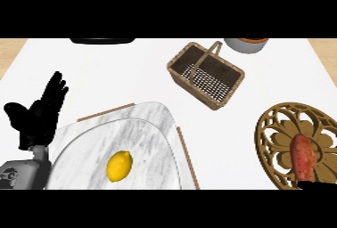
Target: Pick the sweet potato from the placemat and place it in the basket
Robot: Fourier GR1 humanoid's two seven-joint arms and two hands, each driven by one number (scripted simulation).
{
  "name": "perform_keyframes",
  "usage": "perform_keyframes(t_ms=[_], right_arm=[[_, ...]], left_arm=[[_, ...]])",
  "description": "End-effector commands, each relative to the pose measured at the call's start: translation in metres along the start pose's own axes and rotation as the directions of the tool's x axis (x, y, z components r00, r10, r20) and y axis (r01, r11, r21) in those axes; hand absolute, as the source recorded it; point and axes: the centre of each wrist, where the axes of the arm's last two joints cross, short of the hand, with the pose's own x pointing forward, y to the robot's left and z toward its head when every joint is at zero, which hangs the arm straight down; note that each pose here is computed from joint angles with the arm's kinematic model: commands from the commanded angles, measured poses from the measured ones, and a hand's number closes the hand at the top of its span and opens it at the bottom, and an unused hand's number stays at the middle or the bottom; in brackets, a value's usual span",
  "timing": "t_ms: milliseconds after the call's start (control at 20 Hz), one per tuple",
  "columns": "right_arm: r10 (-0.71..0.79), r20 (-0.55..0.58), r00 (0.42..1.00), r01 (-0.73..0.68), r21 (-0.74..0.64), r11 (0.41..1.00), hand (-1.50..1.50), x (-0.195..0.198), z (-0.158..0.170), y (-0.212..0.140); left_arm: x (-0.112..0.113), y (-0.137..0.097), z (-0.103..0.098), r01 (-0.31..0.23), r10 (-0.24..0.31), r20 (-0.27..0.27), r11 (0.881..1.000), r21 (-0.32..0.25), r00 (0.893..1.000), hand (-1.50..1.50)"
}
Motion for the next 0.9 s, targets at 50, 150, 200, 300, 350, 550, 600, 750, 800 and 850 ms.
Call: perform_keyframes(t_ms=[50, 150, 200, 300, 350, 550, 600, 750, 800, 850], right_arm=[[0.047, -0.038, 0.998, -0.048, -0.013, 0.999, -1.50, 0.007, -0.017, -0.003], [0.056, -0.042, 0.998, -0.056, -0.007, 0.998, -1.50, -0.017, -0.006, 0.009], [0.074, -0.051, 0.996, -0.074, 0.008, 0.997, -1.50, 0.003, -0.003, 0.010], [0.073, -0.043, 0.996, -0.072, 0.014, 0.997, -1.50, -0.016, -0.019, 0.037], [0.072, -0.054, 0.996, -0.072, 0.011, 0.997, -1.50, 0.003, -0.019, 0.024], [0.071, -0.054, 0.996, -0.069, 0.033, 0.997, -1.50, -0.020, -0.019, 0.023], [0.071, -0.052, 0.996, -0.070, 0.015, 0.997, -1.50, -0.009, -0.027, 0.028], [0.073, -0.057, 0.996, -0.070, 0.039, 0.997, -1.50, 0.000, -0.039, 0.027], [0.074, -0.054, 0.996, -0.072, 0.034, 0.997, -1.50, -0.027, -0.035, 0.047], [0.075, -0.053, 0.996, -0.073, 0.029, 0.997, -1.50, -0.017, -0.021, 0.024]], left_arm=[[-0.006, 0.021, -0.011, 0.007, -0.007, 0.004, 1.000, 0.004, 1.000, 0.00], [-0.012, 0.016, 0.001, -0.008, 0.008, -0.001, 1.000, 0.015, 1.000, 0.00], [-0.006, 0.013, 0.001, -0.021, 0.021, -0.004, 1.000, -0.009, 1.000, 0.00], [0.012, 0.005, -0.005, -0.002, 0.002, 0.004, 1.000, 0.002, 1.000, 0.00], [0.002, -0.008, 0.008, -0.015, 0.015, -0.007, 1.000, 0.001, 1.000, 0.00], [0.000, 0.012, -0.001, -0.002, 0.002, -0.004, 1.000, -0.001, 1.000, 0.00], [-0.013, 0.017, -0.006, -0.004, 0.004, 0.002, 1.000, 0.001, 1.000, 0.00], [-0.005, -0.024, 0.002, 0.000, -0.001, -0.011, 1.000, -0.018, 1.000, 0.00], [-0.005, 0.000, -0.011, 0.011, -0.011, -0.003, 1.000, 0.004, 1.000, 0.00], [0.008, 0.007, 0.003, -0.023, 0.023, -0.003, 1.000, -0.016, 1.000, 0.00]])
